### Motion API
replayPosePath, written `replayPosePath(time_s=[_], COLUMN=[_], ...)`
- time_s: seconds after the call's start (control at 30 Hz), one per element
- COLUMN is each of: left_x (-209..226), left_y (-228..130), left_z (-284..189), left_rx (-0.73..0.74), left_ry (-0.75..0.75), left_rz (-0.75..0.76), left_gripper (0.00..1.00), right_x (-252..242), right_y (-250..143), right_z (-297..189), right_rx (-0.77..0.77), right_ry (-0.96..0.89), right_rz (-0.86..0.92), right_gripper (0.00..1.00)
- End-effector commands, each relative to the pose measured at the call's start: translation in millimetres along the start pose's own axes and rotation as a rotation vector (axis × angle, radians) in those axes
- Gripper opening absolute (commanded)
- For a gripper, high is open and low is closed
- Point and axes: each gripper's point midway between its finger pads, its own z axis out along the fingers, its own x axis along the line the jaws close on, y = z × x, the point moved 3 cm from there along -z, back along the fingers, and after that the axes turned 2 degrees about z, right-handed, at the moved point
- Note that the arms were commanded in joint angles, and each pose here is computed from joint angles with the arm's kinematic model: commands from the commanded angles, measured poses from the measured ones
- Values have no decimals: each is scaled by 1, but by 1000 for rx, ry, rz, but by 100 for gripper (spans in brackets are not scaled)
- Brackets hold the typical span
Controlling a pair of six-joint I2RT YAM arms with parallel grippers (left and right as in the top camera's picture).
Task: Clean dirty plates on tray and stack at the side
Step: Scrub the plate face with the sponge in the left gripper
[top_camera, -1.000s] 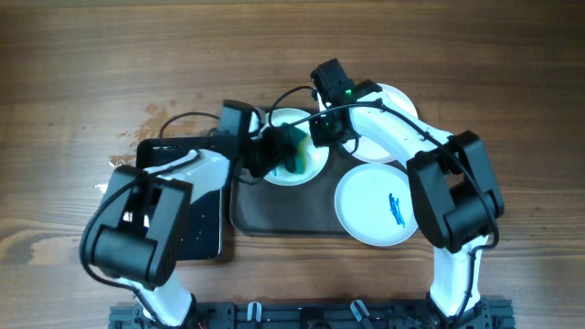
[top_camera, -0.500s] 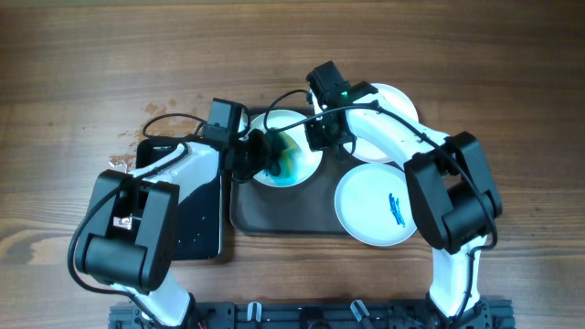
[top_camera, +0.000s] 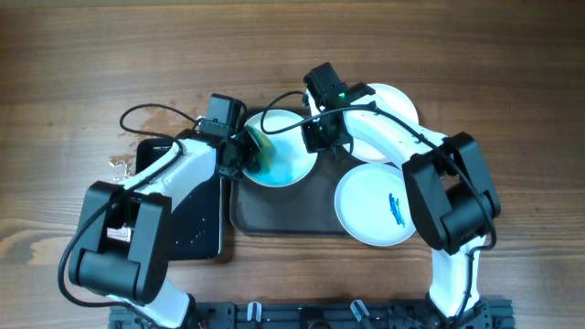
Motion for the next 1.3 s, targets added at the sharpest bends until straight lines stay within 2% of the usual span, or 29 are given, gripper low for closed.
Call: replayPosePath(time_s=[0.0, 0.07, 0.17, 0.3, 0.43, 0.53, 0.67, 0.97, 1.1, 1.27], left_x=[85, 54, 14, -15, -54, -70, -73, -103, -89, -51], left_y=[-9, -18, -18, -9, -3, 4, 5, -47, -58, -46], left_z=[26, 33, 34, 29, 14, 6, 4, 9, 20, 30], left_rx=[-10, 84, 124, 115, 134, 126, 151, 237, 227, 191], left_ry=[336, 132, -110, -263, -496, -584, -590, -581, -473, -320], left_rz=[14, 69, 63, 30, 34, 3, -104, 18, 50, 37], left_gripper=[4, 4, 4, 4, 4, 4, 4, 4, 4, 4], right_x=[-29, -29, -29, -30, -29, -29, -29, -29, -30, -30], right_y=[-3, -3, -3, -3, -4, -4, -4, -5, -7, -7], right_z=[6, 6, 6, 6, 6, 6, 6, 6, 6, 6], right_rx=[12, 13, 13, 13, 14, 14, 15, 19, 29, 31], right_ry=[-128, -128, -128, -128, -128, -128, -128, -128, -131, -131], right_rz=[18, 13, 12, 4, -3, -3, -3, -3, -2, -2], right_gripper=[4, 5, 4, 4, 4, 4, 4, 5, 4, 4])
